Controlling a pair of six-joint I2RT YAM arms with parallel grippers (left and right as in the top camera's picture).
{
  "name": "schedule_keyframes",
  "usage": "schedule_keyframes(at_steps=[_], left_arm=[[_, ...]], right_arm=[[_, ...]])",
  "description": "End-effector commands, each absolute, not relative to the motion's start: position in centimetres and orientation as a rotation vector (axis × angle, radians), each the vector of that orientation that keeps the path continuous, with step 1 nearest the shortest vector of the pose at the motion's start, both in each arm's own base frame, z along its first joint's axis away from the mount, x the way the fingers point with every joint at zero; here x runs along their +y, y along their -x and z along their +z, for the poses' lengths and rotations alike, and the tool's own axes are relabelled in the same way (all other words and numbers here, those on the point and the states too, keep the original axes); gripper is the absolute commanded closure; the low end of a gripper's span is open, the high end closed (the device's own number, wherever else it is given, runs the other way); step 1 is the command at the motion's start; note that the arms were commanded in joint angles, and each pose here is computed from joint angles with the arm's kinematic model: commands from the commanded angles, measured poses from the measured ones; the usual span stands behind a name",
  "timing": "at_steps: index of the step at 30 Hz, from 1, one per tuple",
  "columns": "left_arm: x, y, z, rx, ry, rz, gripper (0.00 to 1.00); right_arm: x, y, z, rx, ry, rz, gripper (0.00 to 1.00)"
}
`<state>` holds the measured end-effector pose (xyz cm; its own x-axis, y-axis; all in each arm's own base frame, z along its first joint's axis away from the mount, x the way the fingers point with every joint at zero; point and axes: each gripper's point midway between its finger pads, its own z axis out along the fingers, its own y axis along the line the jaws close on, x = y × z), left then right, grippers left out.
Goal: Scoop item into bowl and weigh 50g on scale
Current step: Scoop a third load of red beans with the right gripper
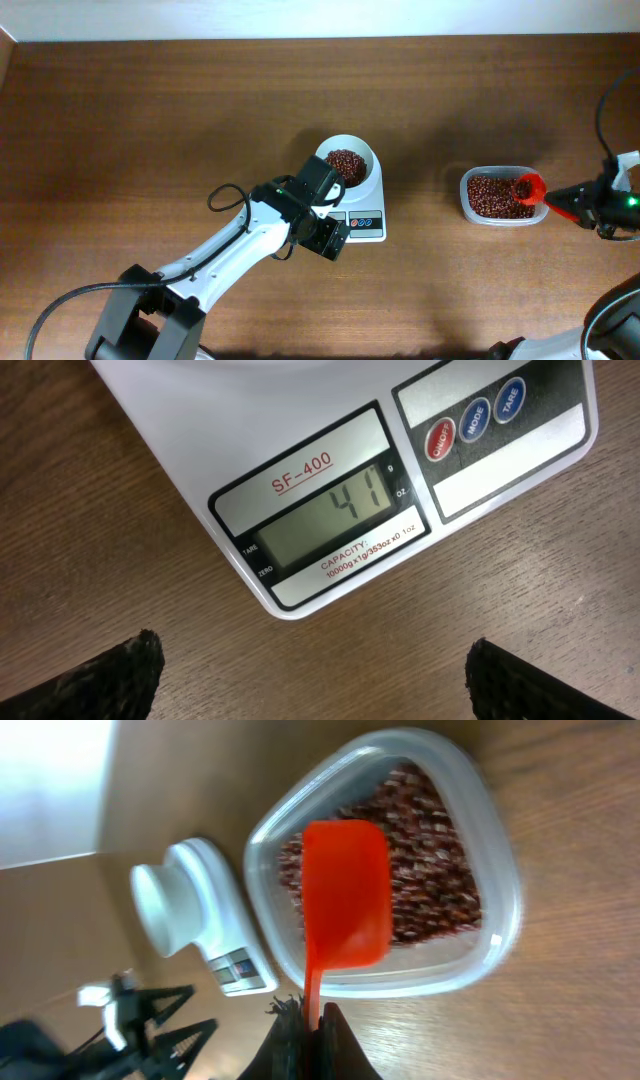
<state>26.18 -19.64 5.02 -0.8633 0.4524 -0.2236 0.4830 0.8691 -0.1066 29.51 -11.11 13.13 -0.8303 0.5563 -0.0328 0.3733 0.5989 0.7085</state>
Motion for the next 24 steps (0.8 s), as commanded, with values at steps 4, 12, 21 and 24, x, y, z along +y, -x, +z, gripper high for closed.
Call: schedule_keyframes(at_steps=[4,12,21,24], left_arm=[[-19.9,-25.9,5.5,2.831,-0.743,-0.262,0.01],[-19.9,-25.9,5.5,2.831,-0.743,-0.262,0.01],[-19.9,-25.9,5.5,2.831,-0.743,-0.262,0.01],[-19.9,-25.9,5.5,2.831,-0.743,-0.262,0.01]], right_arm=[[-9.5,-29.9,11.6,2.722,-0.787,0.95,0.96],[-9.8,-30.9,13.0,2.682,-0.789,0.96,0.96],[-8.7,-31.0,15.3,2.601,-0.621,1.093,0.96],[-8.8,-30.8,16.1,2.568,-0.582,1.125,0.96]])
